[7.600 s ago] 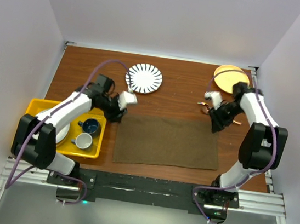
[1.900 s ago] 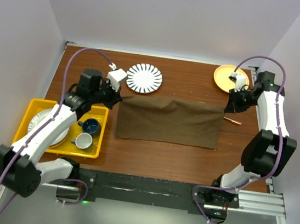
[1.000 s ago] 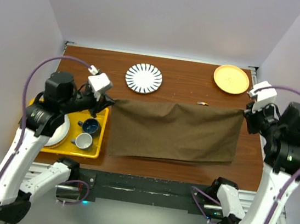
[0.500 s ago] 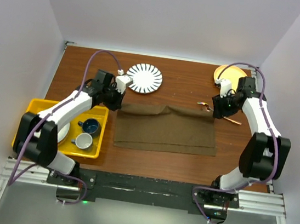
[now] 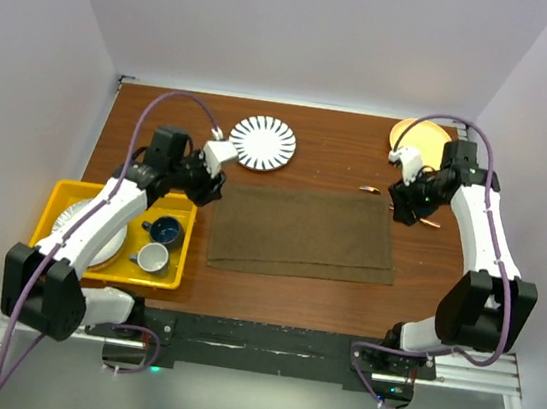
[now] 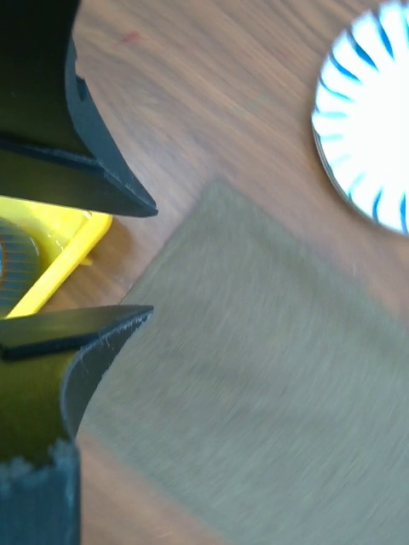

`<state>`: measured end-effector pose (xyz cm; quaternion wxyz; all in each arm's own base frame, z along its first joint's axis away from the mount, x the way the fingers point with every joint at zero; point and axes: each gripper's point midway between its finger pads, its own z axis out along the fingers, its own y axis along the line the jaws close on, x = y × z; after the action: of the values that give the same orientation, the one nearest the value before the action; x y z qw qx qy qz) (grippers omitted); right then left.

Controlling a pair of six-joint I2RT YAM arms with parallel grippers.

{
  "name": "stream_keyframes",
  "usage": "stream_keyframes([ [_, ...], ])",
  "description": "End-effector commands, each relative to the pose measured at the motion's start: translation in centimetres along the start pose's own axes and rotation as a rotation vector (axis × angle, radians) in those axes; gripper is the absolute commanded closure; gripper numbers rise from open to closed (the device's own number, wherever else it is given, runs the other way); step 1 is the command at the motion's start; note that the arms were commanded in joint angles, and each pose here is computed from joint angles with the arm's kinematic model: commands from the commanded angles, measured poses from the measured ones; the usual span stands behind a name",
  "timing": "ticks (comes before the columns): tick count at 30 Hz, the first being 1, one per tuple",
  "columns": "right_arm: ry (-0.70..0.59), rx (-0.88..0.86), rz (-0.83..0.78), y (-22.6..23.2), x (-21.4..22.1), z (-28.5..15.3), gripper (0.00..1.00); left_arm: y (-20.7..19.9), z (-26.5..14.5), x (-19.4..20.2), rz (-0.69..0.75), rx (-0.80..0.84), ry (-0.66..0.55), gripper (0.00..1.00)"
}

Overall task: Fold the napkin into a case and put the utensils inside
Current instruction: Fold and flatten the napkin at the center of the board.

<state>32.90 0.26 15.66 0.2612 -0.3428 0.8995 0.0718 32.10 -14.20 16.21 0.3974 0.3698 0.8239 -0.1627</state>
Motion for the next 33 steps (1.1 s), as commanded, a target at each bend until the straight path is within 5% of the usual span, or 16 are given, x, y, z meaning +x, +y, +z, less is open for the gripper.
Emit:
stream_keyframes([
  [1,0.128,-0.227,-0.139,5.7,5.0,0.8,0.45,-5.9,-0.3,3.5,0.219,0.222,0.052,0.55],
  [11,0.191,-0.228,-0.334,8.8,7.3,4.7,0.48,-9.5,1.8,8.6,0.259,0.316,0.139,0.58],
  [26,0.274,-0.153,-0.451,8.0,10.6,7.9,0.53,-9.4,2.6,9.2,0.259,0.312,0.134,0.52],
  [33,0.271,-0.143,-0.447,7.9,10.4,8.7,0.64,-9.4,2.6,9.8,0.309,0.317,0.137,0.53],
])
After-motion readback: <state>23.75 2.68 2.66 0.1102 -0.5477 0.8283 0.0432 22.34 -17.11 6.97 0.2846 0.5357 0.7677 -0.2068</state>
